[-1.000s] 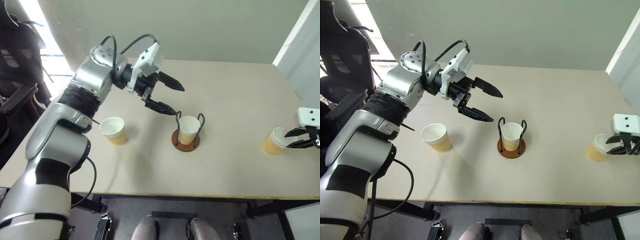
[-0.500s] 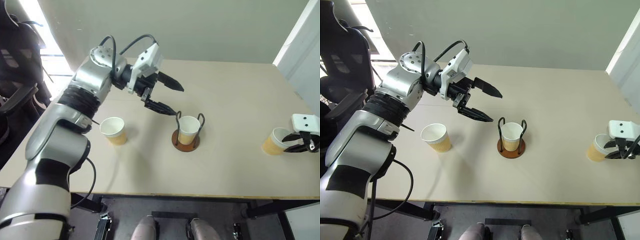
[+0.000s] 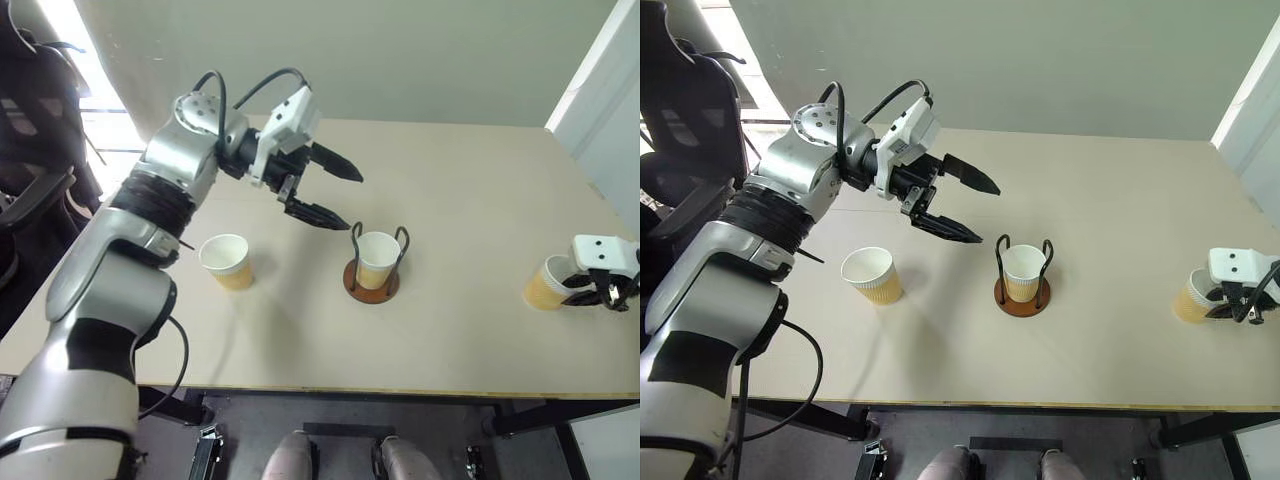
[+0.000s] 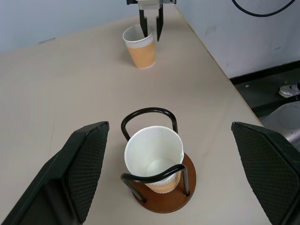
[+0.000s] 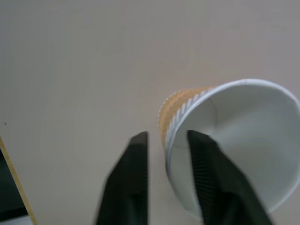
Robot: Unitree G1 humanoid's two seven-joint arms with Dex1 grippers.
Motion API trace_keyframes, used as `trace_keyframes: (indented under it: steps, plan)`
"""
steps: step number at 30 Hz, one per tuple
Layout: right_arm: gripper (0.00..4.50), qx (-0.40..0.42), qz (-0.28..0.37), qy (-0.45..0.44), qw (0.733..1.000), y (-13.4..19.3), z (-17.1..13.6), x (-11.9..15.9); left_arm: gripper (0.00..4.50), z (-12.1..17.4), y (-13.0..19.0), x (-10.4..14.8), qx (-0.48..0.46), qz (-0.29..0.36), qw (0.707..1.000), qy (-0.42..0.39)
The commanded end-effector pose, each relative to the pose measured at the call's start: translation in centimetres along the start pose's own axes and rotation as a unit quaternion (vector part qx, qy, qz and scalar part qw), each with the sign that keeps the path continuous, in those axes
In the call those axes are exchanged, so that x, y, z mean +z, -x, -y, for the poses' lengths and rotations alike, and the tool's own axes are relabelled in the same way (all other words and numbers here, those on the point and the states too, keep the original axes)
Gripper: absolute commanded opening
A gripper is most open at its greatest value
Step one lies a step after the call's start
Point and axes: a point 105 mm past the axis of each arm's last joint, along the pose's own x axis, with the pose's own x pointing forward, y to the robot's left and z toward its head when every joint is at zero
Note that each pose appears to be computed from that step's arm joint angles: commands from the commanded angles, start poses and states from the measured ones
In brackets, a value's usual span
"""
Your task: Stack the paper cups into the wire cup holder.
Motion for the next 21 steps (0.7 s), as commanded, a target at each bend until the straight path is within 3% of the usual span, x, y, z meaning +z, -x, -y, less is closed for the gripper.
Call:
trace_keyframes:
  steps: [1, 7, 12, 21]
  plan:
    - [0.04, -0.009, -0.003, 0.007, 1.000, 0.6, 0.5, 0.3, 4.50, 0.4, 0.5, 0.8, -0.014, 0.005, 1.000, -0.018]
    - [0.04, -0.006, 0.000, 0.008, 1.000, 0.5, 0.7, 0.7, 4.50, 0.7, 0.9, 0.5, -0.007, 0.020, 0.999, -0.031]
    - [0.04, -0.013, 0.003, 0.019, 1.000, 0.9, 1.0, 1.6, 4.50, 2.0, 1.8, -1.8, -0.007, -0.005, 1.000, -0.028]
    - [0.04, -0.020, 0.061, 0.075, 0.995, 2.7, 1.5, 7.1, 4.50, 1.9, 4.0, -3.8, 0.027, -0.056, 0.998, -0.018]
